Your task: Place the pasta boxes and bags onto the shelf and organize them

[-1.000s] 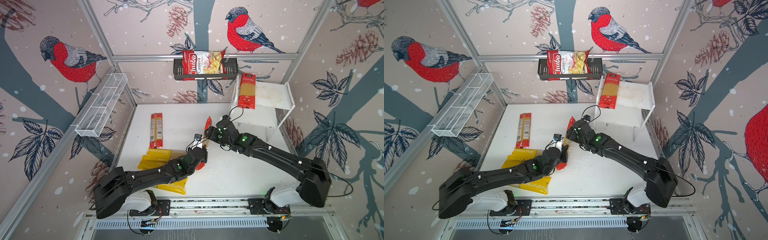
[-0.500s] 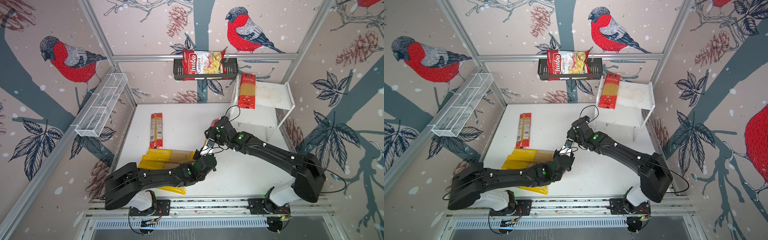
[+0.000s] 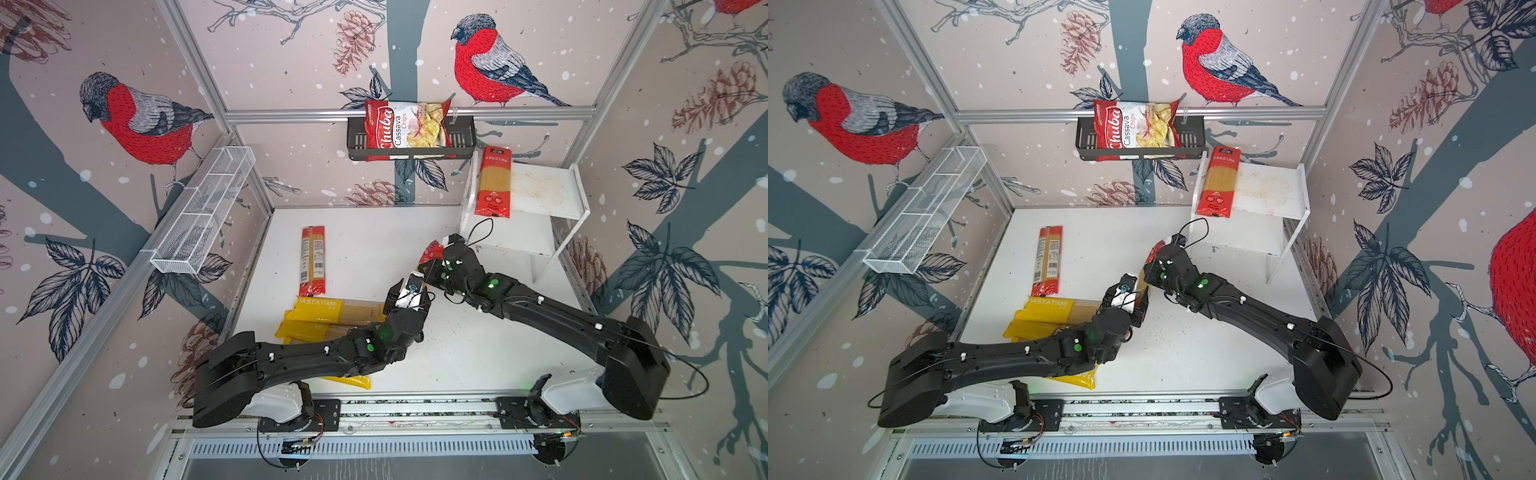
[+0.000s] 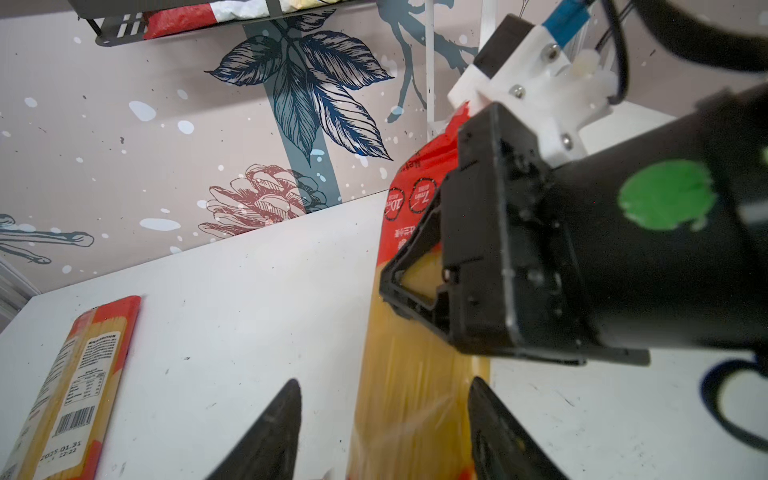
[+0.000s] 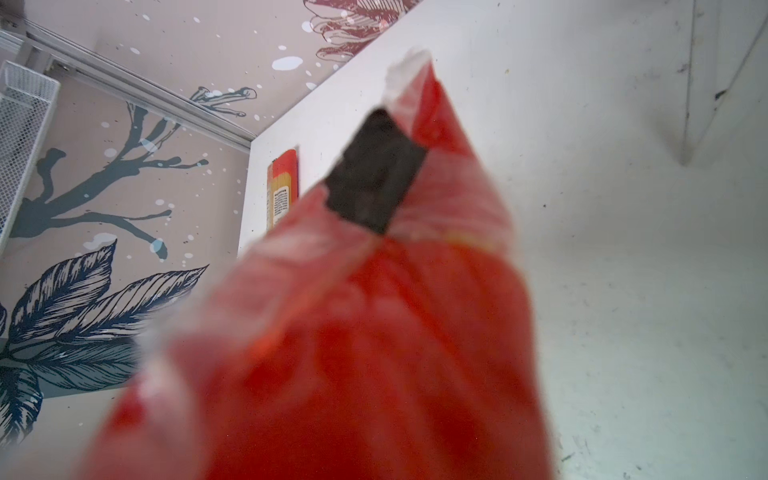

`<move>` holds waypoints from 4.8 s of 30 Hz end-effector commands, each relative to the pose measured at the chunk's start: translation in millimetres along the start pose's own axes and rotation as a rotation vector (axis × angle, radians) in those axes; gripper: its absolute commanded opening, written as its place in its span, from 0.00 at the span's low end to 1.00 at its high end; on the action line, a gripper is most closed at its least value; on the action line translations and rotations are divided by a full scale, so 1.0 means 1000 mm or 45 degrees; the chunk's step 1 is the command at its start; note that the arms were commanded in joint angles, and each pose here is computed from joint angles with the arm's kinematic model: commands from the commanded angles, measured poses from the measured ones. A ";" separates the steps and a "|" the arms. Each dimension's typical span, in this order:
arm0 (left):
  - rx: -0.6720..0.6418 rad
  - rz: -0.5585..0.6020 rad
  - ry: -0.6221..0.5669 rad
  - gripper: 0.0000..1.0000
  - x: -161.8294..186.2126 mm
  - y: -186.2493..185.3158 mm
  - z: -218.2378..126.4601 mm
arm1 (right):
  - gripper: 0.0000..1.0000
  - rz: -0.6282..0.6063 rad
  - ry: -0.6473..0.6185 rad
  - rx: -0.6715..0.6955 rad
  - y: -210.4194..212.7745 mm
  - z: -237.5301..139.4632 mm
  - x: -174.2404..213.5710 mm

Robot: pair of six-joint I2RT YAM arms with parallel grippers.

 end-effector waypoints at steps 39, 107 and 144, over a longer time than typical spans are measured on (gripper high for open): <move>1.184 -0.443 0.057 0.82 -0.024 0.020 -0.012 | 0.03 -1.073 -0.084 -1.132 0.100 -0.119 0.000; 0.811 -1.403 -0.076 0.05 -0.078 0.074 0.056 | 0.86 0.084 -0.184 -0.758 -0.022 -0.072 0.035; 1.433 -0.513 0.378 0.03 -0.030 0.017 0.027 | 0.61 -0.623 0.137 -0.964 0.057 -0.038 -0.027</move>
Point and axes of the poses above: each gripper's point midway between its finger pads, its own z axis out along the fingers, its own y axis along the line the jaws close on, x = y × z, the point moved 3 cm from there along -z, back along the fingers, and after that the axes turned 3 degrees about -z, right-handed, at the moved point
